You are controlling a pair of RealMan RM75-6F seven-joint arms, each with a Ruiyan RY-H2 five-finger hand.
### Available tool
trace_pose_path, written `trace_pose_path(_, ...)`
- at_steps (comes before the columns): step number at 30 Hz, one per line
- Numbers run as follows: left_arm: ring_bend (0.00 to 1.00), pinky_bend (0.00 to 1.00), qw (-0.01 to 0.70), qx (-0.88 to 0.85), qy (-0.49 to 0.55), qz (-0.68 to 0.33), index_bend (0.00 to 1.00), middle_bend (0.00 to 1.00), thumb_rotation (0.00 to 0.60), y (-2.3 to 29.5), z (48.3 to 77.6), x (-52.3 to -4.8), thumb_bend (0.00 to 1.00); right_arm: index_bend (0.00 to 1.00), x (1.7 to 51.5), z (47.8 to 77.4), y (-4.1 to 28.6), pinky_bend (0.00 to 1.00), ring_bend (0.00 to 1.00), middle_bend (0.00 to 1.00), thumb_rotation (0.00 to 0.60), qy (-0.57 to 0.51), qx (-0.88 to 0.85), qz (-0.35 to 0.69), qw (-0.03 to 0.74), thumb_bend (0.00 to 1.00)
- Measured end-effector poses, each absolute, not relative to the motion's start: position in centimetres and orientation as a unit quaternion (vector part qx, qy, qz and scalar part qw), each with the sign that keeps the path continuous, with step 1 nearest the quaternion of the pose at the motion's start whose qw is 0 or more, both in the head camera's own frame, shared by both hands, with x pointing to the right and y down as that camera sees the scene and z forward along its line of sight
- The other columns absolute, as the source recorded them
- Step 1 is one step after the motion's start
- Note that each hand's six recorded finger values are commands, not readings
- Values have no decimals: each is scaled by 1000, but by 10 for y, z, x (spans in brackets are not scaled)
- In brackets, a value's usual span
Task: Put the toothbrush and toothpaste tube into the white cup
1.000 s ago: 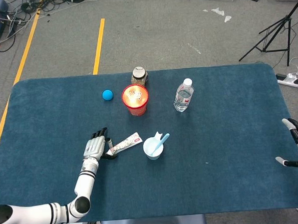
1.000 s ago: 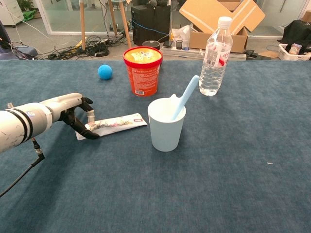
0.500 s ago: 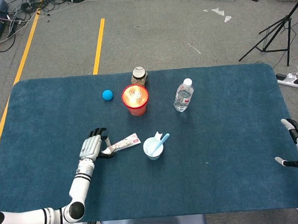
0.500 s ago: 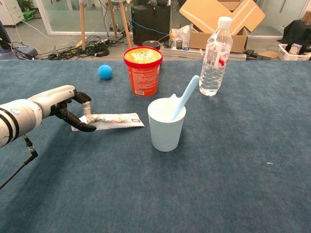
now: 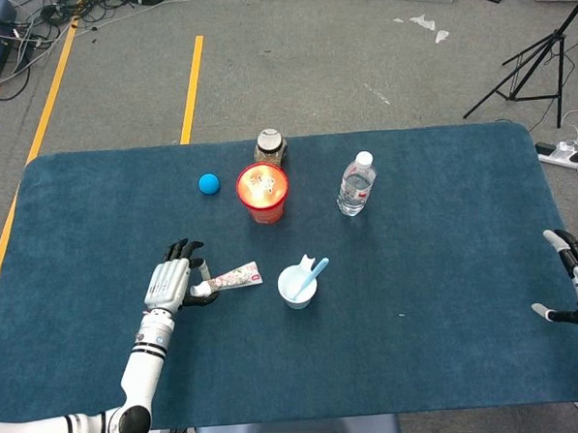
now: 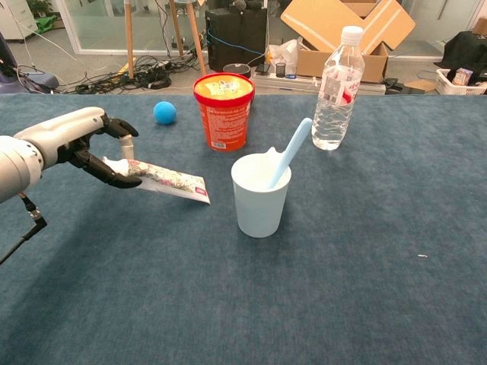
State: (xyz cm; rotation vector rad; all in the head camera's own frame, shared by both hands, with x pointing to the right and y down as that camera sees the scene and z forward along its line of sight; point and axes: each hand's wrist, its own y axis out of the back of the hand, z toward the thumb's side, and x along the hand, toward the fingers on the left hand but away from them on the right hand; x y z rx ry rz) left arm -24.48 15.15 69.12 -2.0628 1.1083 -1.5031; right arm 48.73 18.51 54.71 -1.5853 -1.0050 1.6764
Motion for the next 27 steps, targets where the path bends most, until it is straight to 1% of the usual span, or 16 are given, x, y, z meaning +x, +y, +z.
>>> trace_pose_path(16, 45, 12, 229, -735, 411, -489, 864, 183, 600, 142, 646, -246, 510, 56, 487, 547, 185, 576, 133, 96, 600, -380, -599, 635, 307, 0)
trace_pose_path(27, 45, 13, 247, -732, 417, -479, 866, 186, 600, 139, 627, -251, 511, 56, 488, 547, 185, 576, 133, 96, 600, -380, -599, 635, 307, 0)
